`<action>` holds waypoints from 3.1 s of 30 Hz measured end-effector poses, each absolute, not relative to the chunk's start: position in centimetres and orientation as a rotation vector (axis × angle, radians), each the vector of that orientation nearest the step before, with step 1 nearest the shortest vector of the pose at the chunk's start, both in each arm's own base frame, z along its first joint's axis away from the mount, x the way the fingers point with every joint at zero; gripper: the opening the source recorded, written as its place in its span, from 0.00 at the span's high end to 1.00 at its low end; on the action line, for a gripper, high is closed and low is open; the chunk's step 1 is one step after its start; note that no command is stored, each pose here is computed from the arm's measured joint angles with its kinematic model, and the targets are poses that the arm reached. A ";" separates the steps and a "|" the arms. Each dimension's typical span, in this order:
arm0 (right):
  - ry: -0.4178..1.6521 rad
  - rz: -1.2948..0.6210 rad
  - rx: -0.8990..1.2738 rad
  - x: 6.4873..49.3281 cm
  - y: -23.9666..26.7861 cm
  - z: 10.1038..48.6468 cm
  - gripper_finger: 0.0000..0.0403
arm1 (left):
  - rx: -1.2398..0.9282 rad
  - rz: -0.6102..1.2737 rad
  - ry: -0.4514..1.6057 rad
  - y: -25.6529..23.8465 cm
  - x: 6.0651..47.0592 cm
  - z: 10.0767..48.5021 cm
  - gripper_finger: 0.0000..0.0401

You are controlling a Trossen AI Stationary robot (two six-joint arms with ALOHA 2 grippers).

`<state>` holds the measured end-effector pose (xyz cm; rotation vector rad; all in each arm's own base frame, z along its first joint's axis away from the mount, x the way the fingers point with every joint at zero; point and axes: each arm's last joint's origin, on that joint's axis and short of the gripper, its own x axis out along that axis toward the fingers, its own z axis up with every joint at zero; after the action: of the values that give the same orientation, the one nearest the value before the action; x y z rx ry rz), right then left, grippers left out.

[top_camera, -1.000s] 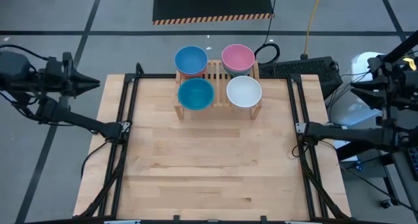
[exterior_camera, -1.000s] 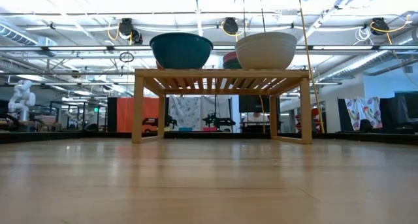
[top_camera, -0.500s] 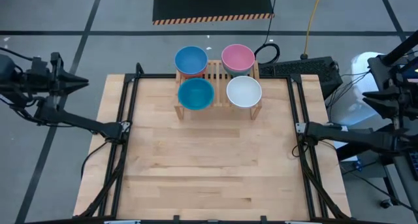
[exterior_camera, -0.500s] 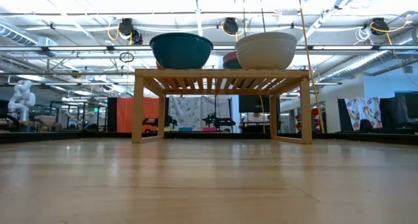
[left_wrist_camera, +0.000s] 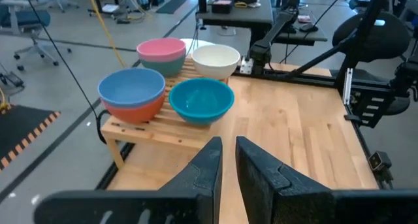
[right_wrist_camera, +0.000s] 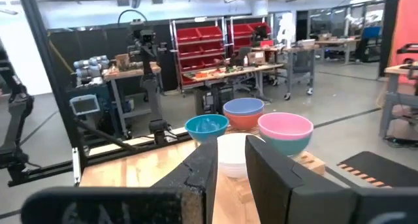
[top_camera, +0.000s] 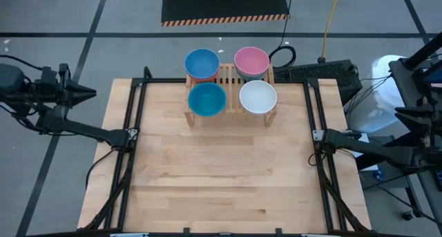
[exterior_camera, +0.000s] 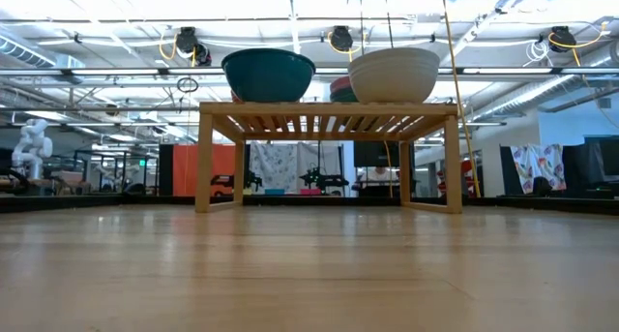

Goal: Place and stack bowls onto a shelf
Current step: Return to Home Position

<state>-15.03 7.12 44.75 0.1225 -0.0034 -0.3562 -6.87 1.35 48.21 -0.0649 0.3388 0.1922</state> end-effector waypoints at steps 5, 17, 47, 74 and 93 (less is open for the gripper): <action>-0.044 -0.378 0.110 -16.5 8.3 43.5 0.81 | -0.075 0.196 0.346 1.3 -6.2 47.9 0.87; -0.084 -0.430 0.099 -19.2 11.1 40.1 0.81 | -0.072 0.193 0.326 1.2 -5.6 48.0 0.87; -0.198 -0.496 0.142 -20.5 14.2 37.2 0.81 | -0.056 0.143 0.265 1.6 -10.7 44.7 0.87; -0.208 -0.567 0.133 -18.5 14.8 37.8 0.81 | -0.014 0.182 0.049 -0.3 -12.5 35.2 0.87; -0.178 -0.320 0.001 -6.3 6.3 38.9 0.81 | 0.045 -0.004 -0.080 -0.3 -3.0 33.6 0.87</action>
<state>-6.33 6.29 38.88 0.0006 -0.1780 -0.3202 -2.95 -0.31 33.56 0.0454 -0.0802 -0.0041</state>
